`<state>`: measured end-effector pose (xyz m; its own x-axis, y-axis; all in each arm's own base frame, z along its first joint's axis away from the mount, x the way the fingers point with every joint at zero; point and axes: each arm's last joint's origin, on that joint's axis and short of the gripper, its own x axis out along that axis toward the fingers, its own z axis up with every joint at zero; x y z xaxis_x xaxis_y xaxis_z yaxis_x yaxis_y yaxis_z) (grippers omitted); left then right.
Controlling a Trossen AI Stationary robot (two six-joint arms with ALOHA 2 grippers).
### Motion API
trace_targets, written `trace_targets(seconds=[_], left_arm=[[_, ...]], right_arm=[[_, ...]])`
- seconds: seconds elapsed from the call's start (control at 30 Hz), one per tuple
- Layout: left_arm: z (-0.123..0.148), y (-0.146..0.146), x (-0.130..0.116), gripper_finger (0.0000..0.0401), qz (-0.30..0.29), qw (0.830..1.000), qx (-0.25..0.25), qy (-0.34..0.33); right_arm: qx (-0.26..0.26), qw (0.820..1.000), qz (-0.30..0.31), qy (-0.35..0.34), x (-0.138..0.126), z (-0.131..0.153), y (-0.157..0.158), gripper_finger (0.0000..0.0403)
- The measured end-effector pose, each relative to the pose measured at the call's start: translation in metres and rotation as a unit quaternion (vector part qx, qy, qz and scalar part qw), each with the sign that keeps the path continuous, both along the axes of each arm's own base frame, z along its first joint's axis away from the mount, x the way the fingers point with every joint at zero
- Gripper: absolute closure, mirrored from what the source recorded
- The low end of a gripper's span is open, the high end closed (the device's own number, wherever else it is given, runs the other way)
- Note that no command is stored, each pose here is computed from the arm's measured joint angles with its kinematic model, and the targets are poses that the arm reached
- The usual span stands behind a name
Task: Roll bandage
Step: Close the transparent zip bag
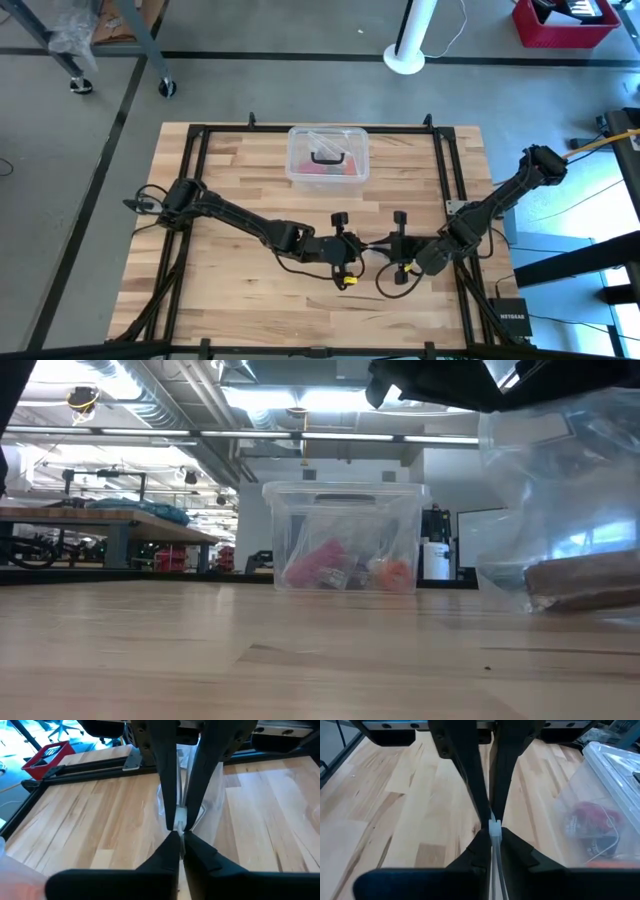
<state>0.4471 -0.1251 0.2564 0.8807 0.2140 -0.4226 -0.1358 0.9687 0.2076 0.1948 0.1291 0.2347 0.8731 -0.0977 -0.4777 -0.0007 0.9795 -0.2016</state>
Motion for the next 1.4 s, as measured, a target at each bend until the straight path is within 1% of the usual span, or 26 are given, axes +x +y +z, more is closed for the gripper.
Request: trace_targets(seconds=[0.1,0.23,0.3,0.43,0.6,0.67,0.73,0.8,0.9,0.97,1.17,1.4], left_arm=[[0.000,0.000,0.000,0.0394,0.003,1.000,-0.003,-0.001],[-0.001,0.003,0.000,0.0398,0.009,1.000,-0.006,0.004],[0.000,0.003,0.000,0.0399,0.010,1.000,-0.003,0.004],[0.000,0.003,0.000,0.0400,0.009,1.000,0.002,0.006],[-0.001,0.004,0.000,0.0400,0.010,1.000,0.005,0.011],[-0.001,0.003,0.000,0.0400,0.008,1.000,0.007,0.012],[-0.001,0.003,0.000,0.0400,0.007,1.000,0.008,0.012],[-0.001,0.003,0.000,0.0401,0.007,1.000,0.008,0.012],[-0.001,0.002,-0.001,0.0401,0.004,1.000,0.010,0.012],[-0.001,0.001,-0.001,0.0401,0.002,1.000,0.013,0.013],[-0.001,0.001,-0.001,0.0401,0.001,1.000,0.013,0.011],[-0.001,0.001,-0.001,0.0401,0.000,1.000,0.013,0.012]], right_arm=[[0.004,1.000,0.001,0.001,0.000,0.000,0.000,0.0370],[0.027,1.000,-0.011,-0.001,0.000,0.000,0.000,0.0369],[0.038,0.999,-0.017,-0.001,0.000,0.001,0.000,0.0359],[0.039,0.999,-0.010,0.002,0.002,0.014,0.002,0.0308],[0.024,0.998,0.015,0.060,-0.001,0.036,0.002,0.0237],[0.027,0.998,0.013,0.052,-0.001,0.038,0.002,0.0221],[0.017,0.999,0.003,0.041,0.000,0.034,0.001,0.0215],[0.004,0.999,-0.007,0.033,0.001,0.026,0.000,0.0217],[0.008,1.000,-0.011,0.025,0.002,0.015,-0.002,0.0232],[0.017,1.000,-0.010,0.013,0.003,0.012,-0.001,0.0245],[0.008,1.000,-0.005,0.010,0.003,0.010,-0.001,0.0287],[-0.008,1.000,0.000,0.018,0.009,0.004,0.001,0.0347]])
